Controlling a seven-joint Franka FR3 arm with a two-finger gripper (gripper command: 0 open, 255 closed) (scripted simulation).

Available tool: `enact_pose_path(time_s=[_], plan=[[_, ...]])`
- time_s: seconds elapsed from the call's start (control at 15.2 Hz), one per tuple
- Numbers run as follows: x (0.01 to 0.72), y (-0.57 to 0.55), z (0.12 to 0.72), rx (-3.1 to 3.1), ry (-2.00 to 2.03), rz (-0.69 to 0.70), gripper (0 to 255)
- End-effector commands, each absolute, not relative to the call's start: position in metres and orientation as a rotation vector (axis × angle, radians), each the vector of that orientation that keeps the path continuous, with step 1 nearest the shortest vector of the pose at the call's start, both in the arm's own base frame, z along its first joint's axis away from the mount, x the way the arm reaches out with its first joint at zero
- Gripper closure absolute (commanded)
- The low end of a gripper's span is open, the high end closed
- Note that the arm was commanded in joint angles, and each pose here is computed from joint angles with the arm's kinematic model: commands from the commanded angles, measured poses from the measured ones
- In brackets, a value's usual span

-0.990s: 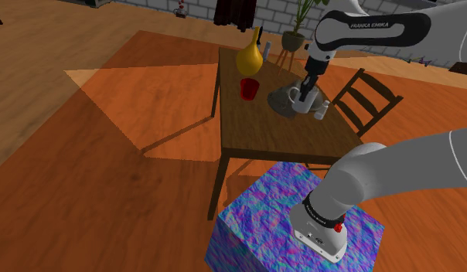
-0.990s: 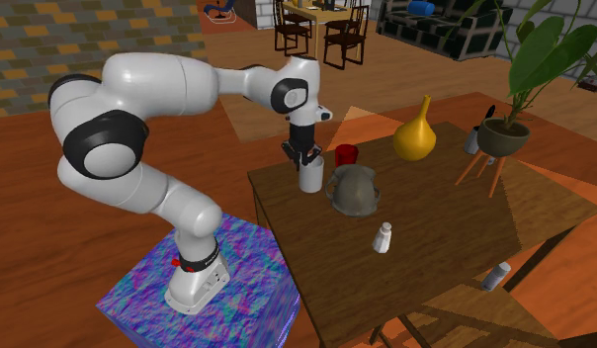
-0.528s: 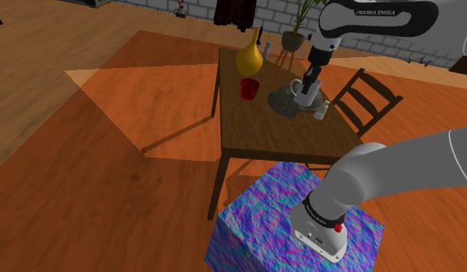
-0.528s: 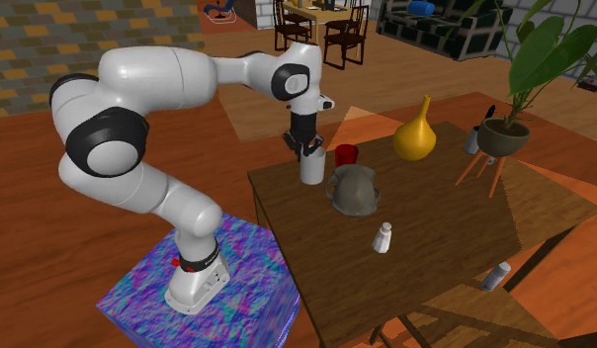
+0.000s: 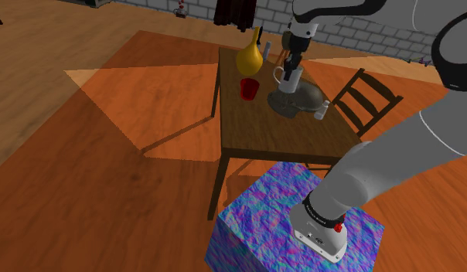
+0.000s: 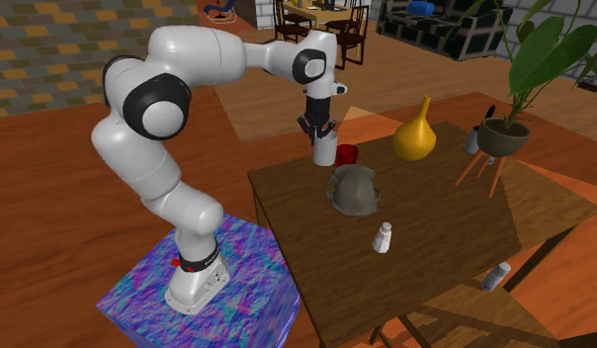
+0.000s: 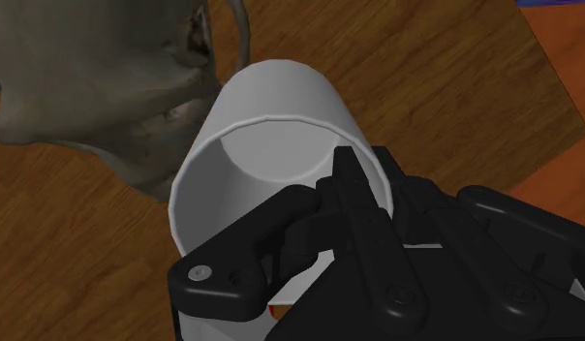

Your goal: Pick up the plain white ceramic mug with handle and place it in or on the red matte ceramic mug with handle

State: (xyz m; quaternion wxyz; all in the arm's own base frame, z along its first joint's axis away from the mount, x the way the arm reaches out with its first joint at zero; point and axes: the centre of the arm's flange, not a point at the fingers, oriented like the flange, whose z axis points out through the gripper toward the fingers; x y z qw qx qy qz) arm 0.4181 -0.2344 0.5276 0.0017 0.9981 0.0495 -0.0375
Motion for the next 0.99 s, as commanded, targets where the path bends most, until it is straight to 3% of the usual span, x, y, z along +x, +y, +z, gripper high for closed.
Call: enact_pose_path(time_s=[0.0, 0.92], plan=[[0.446, -0.236, 0.529, 3.132, 0.156, -0.117, 255], [0.629, -0.251, 0.541, 3.132, 0.156, -0.117, 255]])
